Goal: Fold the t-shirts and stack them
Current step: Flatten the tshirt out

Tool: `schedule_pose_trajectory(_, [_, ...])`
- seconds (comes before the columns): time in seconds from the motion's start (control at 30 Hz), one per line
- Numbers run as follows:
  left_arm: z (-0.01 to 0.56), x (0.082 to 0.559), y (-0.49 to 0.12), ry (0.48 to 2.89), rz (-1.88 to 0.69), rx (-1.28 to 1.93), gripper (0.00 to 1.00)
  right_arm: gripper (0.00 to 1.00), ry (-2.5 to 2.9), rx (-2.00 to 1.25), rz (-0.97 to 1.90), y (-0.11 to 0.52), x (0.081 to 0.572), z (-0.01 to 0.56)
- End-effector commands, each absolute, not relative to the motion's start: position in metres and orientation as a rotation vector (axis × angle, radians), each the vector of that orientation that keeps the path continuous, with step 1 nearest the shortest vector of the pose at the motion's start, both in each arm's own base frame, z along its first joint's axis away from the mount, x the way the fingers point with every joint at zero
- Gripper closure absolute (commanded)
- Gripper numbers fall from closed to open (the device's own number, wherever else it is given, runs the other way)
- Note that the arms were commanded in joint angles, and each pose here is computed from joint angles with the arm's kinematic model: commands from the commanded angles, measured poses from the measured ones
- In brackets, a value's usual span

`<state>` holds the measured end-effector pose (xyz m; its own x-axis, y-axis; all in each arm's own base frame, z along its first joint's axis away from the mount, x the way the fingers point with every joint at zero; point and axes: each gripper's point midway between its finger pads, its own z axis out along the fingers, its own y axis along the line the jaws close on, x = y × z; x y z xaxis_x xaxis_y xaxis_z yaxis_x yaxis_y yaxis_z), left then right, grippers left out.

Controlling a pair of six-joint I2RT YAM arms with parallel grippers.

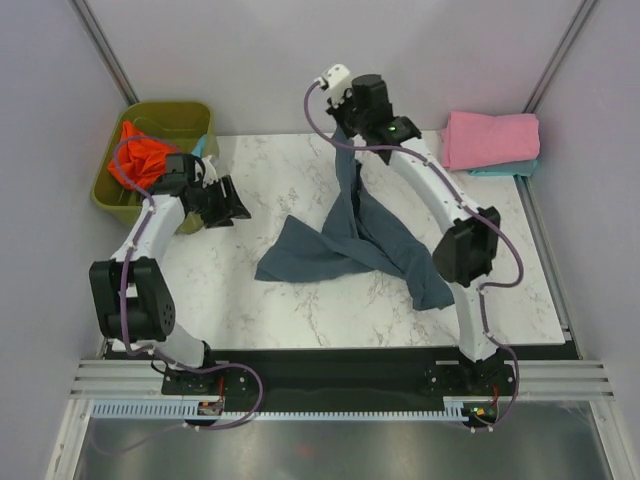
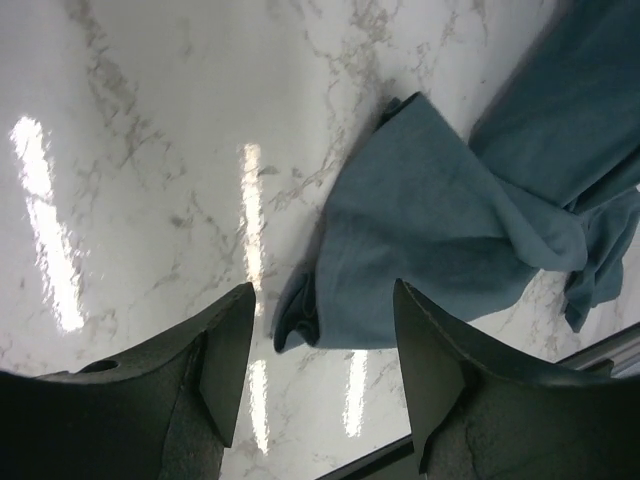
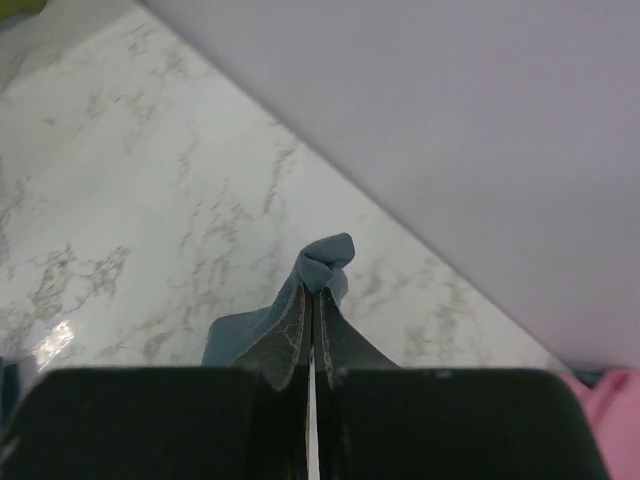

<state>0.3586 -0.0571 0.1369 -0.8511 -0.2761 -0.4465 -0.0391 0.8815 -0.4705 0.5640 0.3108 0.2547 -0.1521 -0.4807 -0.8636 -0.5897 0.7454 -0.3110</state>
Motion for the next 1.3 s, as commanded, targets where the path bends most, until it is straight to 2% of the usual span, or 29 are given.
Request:
schedule_pose_trajectory(0.0, [0.158,0.391,-0.085,2.480,-0.696,-0.148,0.36,1.00,1.688,-0.765,0.010,0.273,0.539,0.338])
schedule_pose_trajectory(0.07, [0.168,0.400,-0.112,2.463,-0.775,-0.027,0.36,1.00,1.671,-0.751,-0.041,0.254,0.526,0.360])
schedule_pose_trajectory(0.23, [0.149,0.438,-0.140,2.491,-0.800,0.085,0.36,1.00,1.692,-0.766,-0.158,0.220,0.505,0.362])
schedule_pose_trajectory(0.37, [0.143,0.470,-0.149,2.478,-0.813,0.140,0.40,1.00,1.693,-0.758,-0.187,0.200,0.488,0.376])
schedule_pose_trajectory(0.63, [0.101,0.497,-0.151,2.518,-0.746,0.210,0.37,1.00,1.626,-0.682,-0.159,0.190,0.470,0.420])
schedule_pose_trajectory(0.93, [0.129,0.492,-0.148,2.467,-0.697,0.179,0.37,1.00,1.233,-0.616,0.100,0.206,0.408,0.582])
schedule_pose_trajectory(1.07, [0.149,0.487,-0.150,2.425,-0.710,0.187,0.37,1.00,1.075,-0.549,0.104,0.197,0.388,0.642])
schedule_pose_trajectory(1.17, [0.162,0.486,-0.155,2.395,-0.734,0.198,0.36,1.00,1.035,-0.552,0.086,0.198,0.389,0.650])
schedule_pose_trajectory(1.27, [0.168,0.489,-0.159,2.374,-0.713,0.218,0.36,1.00,1.089,-0.617,0.035,0.205,0.407,0.619])
